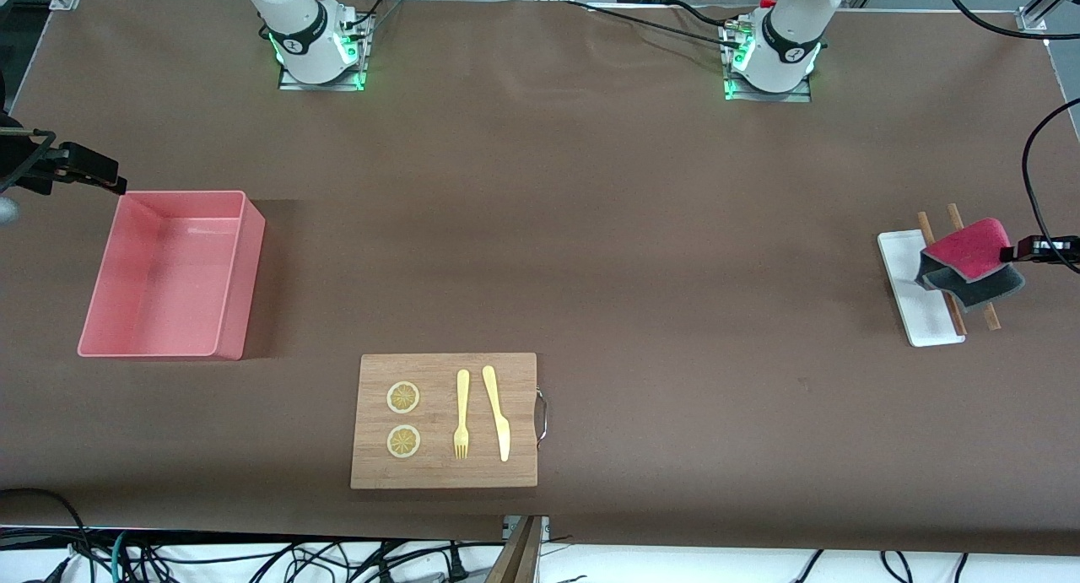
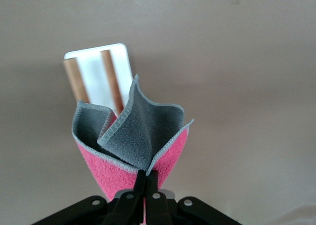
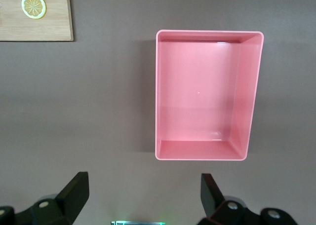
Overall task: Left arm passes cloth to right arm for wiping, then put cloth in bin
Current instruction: 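Lift the cloth with the left gripper while the right gripper approaches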
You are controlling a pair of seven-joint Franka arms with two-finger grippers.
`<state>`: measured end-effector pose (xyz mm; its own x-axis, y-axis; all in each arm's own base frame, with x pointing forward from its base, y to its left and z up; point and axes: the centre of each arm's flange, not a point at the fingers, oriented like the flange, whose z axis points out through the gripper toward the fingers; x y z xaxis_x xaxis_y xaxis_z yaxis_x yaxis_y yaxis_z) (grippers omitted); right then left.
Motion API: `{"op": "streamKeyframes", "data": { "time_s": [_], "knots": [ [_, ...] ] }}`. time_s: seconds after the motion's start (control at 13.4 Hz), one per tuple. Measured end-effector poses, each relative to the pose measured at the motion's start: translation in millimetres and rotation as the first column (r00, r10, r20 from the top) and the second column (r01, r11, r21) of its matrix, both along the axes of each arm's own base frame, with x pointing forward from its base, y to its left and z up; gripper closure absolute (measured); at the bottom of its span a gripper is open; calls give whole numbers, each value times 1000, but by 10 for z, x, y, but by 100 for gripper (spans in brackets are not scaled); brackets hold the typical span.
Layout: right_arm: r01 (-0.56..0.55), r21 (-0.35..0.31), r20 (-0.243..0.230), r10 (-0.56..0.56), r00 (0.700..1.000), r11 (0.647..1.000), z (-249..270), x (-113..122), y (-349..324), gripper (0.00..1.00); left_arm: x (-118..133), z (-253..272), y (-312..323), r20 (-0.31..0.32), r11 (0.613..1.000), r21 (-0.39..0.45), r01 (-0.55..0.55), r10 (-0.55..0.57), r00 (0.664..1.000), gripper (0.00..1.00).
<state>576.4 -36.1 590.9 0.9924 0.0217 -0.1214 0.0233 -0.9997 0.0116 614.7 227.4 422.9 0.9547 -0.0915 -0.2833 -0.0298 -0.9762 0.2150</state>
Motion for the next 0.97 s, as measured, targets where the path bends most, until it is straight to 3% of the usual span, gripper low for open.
{"op": "streamKeyframes", "data": {
  "time_s": [0.22,0.52,0.74,0.97],
  "knots": [
    [-5,6,-35,5,999,1000,-226,99,23,0,264,233,-933,-17,999,-47,-22,22,1000,97],
    [36,97,-29,-34,999,995,-432,256,291,0,466,236,-2727,-110,974,-80,-213,204,973,97],
    [151,151,-28,-148,989,977,-538,362,632,0,456,137,-3987,-170,925,-87,-369,351,921,97],
    [274,172,-39,-271,962,946,-716,471,1187,0,365,152,-4857,-196,858,-95,-505,481,855,97]
  ]
}}
